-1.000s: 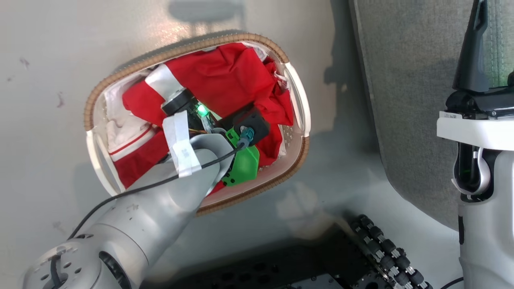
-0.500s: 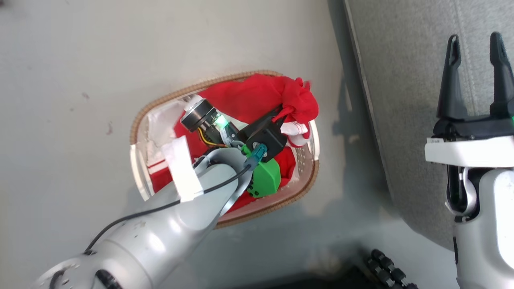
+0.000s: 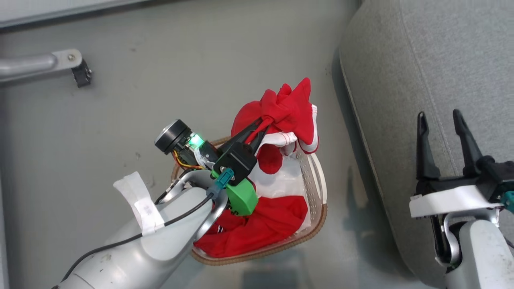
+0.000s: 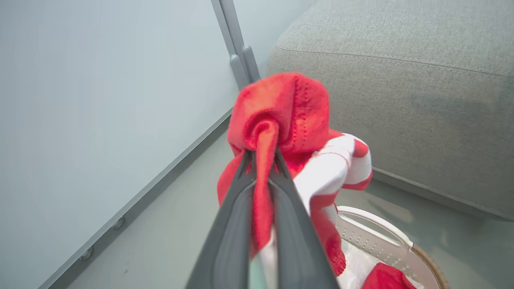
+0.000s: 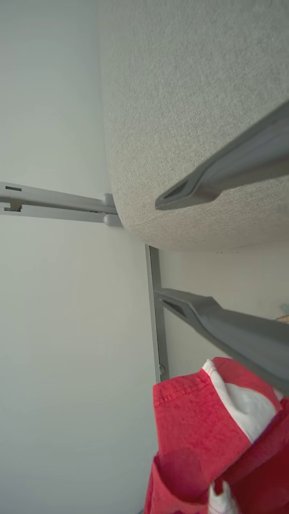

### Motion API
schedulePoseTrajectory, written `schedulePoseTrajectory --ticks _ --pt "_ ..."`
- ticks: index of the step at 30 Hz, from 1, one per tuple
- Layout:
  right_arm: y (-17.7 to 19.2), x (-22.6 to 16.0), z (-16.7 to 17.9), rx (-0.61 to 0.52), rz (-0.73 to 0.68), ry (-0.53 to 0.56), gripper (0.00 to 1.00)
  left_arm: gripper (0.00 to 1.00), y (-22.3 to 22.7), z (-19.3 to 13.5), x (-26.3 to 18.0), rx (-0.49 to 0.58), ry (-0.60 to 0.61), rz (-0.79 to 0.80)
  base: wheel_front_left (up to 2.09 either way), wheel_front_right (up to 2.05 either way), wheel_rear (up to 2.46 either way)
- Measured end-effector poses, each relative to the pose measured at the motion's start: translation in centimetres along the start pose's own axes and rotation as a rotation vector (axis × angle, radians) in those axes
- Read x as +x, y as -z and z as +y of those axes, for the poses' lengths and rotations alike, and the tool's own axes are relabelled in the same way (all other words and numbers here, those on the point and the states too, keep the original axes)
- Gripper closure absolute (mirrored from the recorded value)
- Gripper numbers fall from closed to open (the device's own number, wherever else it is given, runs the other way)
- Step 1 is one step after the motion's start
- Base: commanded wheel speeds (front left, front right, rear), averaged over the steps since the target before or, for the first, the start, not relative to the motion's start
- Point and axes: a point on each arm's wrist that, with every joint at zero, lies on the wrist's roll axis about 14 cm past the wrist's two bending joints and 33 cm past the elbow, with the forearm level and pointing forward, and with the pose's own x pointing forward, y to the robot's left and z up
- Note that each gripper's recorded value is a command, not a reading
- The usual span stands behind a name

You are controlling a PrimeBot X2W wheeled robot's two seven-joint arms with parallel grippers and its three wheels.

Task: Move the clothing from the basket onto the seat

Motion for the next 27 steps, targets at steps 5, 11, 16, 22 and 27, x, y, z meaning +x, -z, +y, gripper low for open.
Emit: schedulePoseTrajectory --ticks 5,11,16,22,27 --pt "-2.0 -2.1 1.4 0.022 -0.029 -0.034 0.0 1.0 -3.7 0.7 -2.0 0.101 -0.018 -0.048 0.0 0.0 0.0" --pt "-5.2 -3.9 3.1 0.041 -0.104 -0.084 0.0 1.0 -9.0 1.1 -3.7 0.22 -0.031 -0.122 0.0 0.0 0.0" --pt "-7.3 -5.2 4.6 0.052 -0.156 -0.127 0.0 1.0 -14.8 1.7 -4.6 0.328 -0.047 -0.208 0.0 0.0 0.0" --pt "-8.9 -6.3 6.4 0.06 -0.195 -0.183 0.0 1.0 -21.1 2.3 -5.6 0.434 -0.071 -0.297 0.0 0.0 0.0" --pt "-10.0 -6.5 8.0 0.054 -0.227 -0.233 0.0 1.0 -24.6 2.6 -6.4 0.454 -0.093 -0.355 0.0 0.0 0.0"
